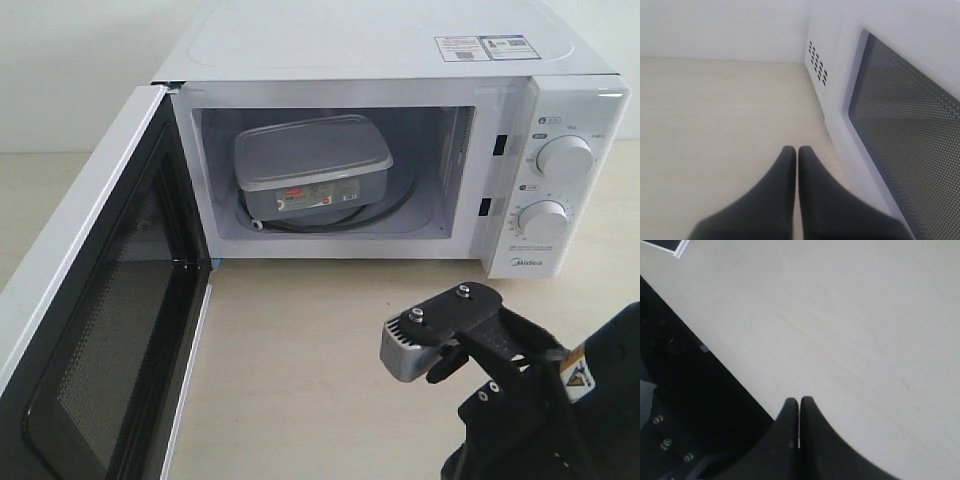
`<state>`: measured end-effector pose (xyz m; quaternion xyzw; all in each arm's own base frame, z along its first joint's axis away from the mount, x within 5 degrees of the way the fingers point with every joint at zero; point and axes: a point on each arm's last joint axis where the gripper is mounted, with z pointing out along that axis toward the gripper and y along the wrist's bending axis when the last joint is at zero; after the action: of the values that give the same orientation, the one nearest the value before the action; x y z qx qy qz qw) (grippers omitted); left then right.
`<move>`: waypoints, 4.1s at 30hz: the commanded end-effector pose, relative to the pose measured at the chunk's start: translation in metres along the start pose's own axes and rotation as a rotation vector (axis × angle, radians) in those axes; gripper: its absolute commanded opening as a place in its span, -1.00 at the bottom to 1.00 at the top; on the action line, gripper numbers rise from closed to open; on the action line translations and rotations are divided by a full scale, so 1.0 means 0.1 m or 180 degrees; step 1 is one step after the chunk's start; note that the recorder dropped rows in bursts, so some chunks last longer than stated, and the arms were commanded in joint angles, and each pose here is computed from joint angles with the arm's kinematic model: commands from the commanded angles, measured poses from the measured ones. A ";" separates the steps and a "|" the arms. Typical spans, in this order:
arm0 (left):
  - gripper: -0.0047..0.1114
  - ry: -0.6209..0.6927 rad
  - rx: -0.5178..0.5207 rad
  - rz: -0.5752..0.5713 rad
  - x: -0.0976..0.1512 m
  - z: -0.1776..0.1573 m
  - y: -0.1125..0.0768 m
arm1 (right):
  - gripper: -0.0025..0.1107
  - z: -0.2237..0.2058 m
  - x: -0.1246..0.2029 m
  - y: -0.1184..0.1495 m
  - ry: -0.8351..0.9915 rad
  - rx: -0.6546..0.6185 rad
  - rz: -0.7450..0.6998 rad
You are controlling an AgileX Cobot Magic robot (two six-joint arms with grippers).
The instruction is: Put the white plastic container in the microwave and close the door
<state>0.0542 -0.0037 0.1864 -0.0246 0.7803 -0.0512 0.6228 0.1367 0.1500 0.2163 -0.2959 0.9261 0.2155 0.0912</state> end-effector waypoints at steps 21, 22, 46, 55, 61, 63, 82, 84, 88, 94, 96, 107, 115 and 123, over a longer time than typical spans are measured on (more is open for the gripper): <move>-0.85 -0.0010 -0.0004 -0.0049 0.01 0.00 0.00 | -0.96 -0.13 -0.10 0.00 -0.0577 0.0078 -0.0042; -0.85 -0.0010 -0.0004 -0.0049 0.01 0.00 0.00 | -0.96 -0.20 -0.11 0.00 -0.0737 0.0091 -0.0048; -0.85 -0.0010 -0.0004 -0.0049 0.01 0.00 0.00 | -0.96 -0.69 1.21 -0.49 -0.3821 0.1212 0.0795; -0.85 -0.0010 -0.0004 -0.0049 0.01 0.00 0.00 | -0.96 -0.68 1.37 -0.48 -0.4307 0.1380 0.0892; -0.85 -0.0010 -0.0004 -0.0049 0.01 0.00 0.00 | -0.96 -0.73 1.37 -0.50 -0.4475 0.1510 0.0905; -0.85 -0.0010 -0.0004 -0.0049 0.01 0.00 0.00 | -0.96 -0.75 1.37 -0.50 -0.4528 0.1532 0.0903; -0.85 -0.0010 -0.0004 -0.0049 0.01 0.00 0.00 | -0.96 -0.64 1.42 -0.62 -0.4215 0.2333 0.0323; -0.85 -0.0010 -0.0004 -0.0049 0.01 0.00 0.00 | -0.96 -0.62 1.42 -0.64 -0.4203 0.2414 0.0269; -0.85 -0.0010 -0.0004 -0.0049 0.01 0.00 0.00 | -0.96 -0.57 1.45 -0.66 -0.3949 0.2508 0.0225; -0.85 -0.0010 -0.0004 -0.0049 0.01 0.00 0.00 | -0.96 -0.54 1.46 -0.68 -0.3752 0.2604 0.0169; -0.85 -0.0010 -0.0004 -0.0049 0.01 0.00 0.00 | -0.96 -0.50 1.48 -0.69 -0.3621 0.2574 0.0238; -0.85 -0.0010 -0.0004 -0.0049 0.01 0.00 0.00 | -0.96 -0.41 1.53 -0.73 -0.3302 0.2480 0.0460; -0.85 -0.0010 -0.0004 -0.0049 0.01 0.00 0.00 | -0.96 -0.41 1.53 -0.73 -0.3304 0.2475 0.0467; -0.85 -0.0010 -0.0004 -0.0049 0.01 0.00 0.00 | -0.96 -0.43 1.56 -0.76 -0.3320 0.2655 0.0678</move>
<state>0.0542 -0.0037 0.1864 -0.0246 0.7803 -0.0512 0.6228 0.0537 -0.0023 0.1818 -0.0151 0.7931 -0.0263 0.6084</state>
